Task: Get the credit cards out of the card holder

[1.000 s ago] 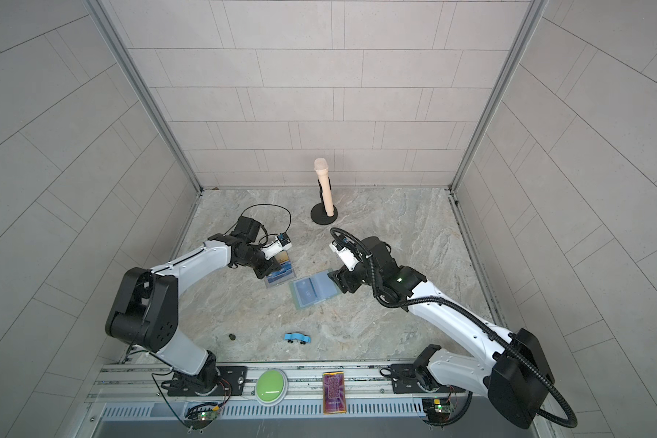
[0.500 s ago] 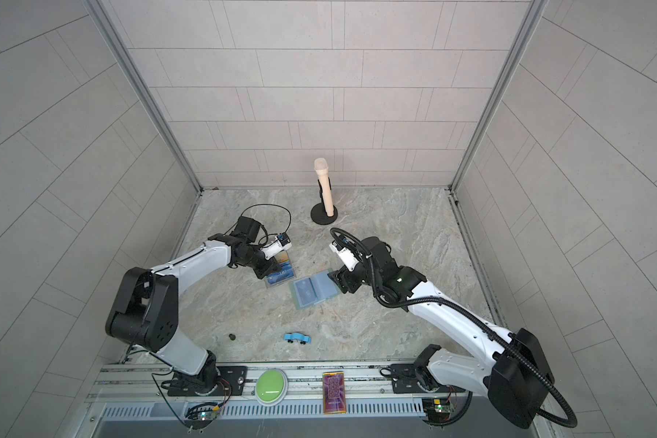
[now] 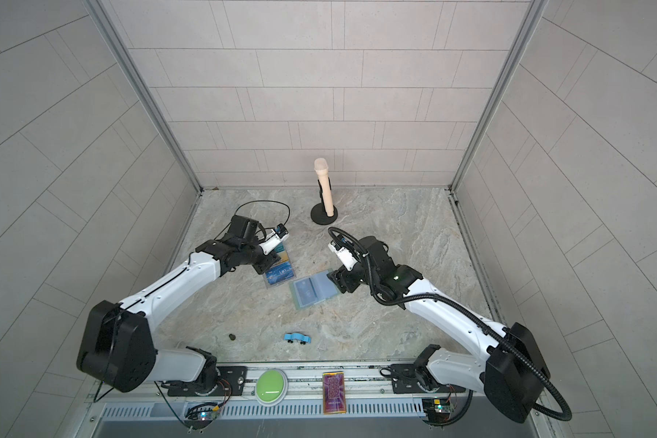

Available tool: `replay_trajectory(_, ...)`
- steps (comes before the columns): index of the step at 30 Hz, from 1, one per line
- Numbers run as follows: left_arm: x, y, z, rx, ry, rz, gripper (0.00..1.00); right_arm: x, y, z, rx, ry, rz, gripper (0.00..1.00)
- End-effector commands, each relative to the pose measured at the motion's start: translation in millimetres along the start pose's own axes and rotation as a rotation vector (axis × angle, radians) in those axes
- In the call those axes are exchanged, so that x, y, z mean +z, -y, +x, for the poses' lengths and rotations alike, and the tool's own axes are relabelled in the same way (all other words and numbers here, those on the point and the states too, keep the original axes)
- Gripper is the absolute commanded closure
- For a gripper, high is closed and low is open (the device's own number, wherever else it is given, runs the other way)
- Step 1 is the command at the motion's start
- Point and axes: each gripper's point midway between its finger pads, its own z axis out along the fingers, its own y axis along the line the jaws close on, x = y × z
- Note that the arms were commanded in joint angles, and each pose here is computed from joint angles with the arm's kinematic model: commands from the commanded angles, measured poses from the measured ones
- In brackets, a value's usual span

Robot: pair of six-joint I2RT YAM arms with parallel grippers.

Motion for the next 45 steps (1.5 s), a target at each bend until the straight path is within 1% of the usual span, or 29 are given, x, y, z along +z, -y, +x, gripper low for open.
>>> replay_trajectory(1,-24.9,-11.3,-12.6,-0.131,0.065,-0.09,0.65,-0.9,8.3,-10.3,0.022,0.029,0.045,0.23)
replay_trajectory(5,-42.5,5.6,-17.1,-0.267,0.199,-0.081,0.68,4.2,13.0,-8.0,0.06,0.037,0.065,0.21)
replay_trajectory(8,-41.3,19.9,-5.1,-0.383,0.241,-0.052,0.7,9.3,16.7,-5.7,0.081,0.043,0.081,0.21)
replay_trajectory(9,-37.9,25.4,0.9,-0.421,0.245,-0.032,0.73,11.4,19.4,-3.9,0.085,0.038,0.096,0.21)
replay_trajectory(12,-27.0,43.0,16.8,-0.472,0.236,0.005,0.81,18.8,26.4,-1.0,0.096,0.021,0.132,0.2)
replay_trajectory(15,-15.1,61.6,24.8,-0.495,0.237,0.051,0.86,28.4,29.0,1.8,0.114,0.007,0.14,0.19)
replay_trajectory(17,-5.5,74.3,32.2,-0.494,0.2,0.073,0.87,34.7,28.1,2.0,0.128,0.002,0.135,0.19)
replay_trajectory(19,4.7,75.9,41.2,-0.525,0.167,0.066,0.91,41.4,24.5,2.8,0.136,-0.009,0.126,0.2)
replay_trajectory(21,12.9,81.0,41.8,-0.543,0.17,0.086,0.96,49.7,18.2,4.8,0.143,-0.021,0.114,0.2)
replay_trajectory(23,18.8,87.6,40.2,-0.534,0.177,0.099,1.0,58.7,11.0,7.7,0.137,-0.032,0.101,0.2)
replay_trajectory(26,29.8,97.9,39.3,-0.528,0.175,0.121,1.0,71.8,0.8,13.1,0.154,-0.064,0.09,0.2)
replay_trajectory(28,40.8,100.6,44.4,-0.546,0.162,0.119,1.0,77.5,-3.5,14.8,0.177,-0.076,0.083,0.21)
replay_trajectory(31,56.3,103.6,51.7,-0.567,0.145,0.128,1.0,87.6,-11.4,16.4,0.22,-0.06,0.061,0.22)
replay_trajectory(35,69.9,108.1,58.0,-0.564,0.115,0.132,1.0,103.3,-20.1,27.7,0.227,-0.092,0.062,0.23)
replay_trajectory(39,78.8,112.1,68.1,-0.56,0.074,0.128,1.0,114.7,-25.9,36.2,0.233,-0.109,0.063,0.24)
replay_trajectory(45,83.9,116.3,85.2,-0.58,0.058,0.125,1.0,125.7,-36.0,45.7,0.217,-0.139,0.053,0.25)
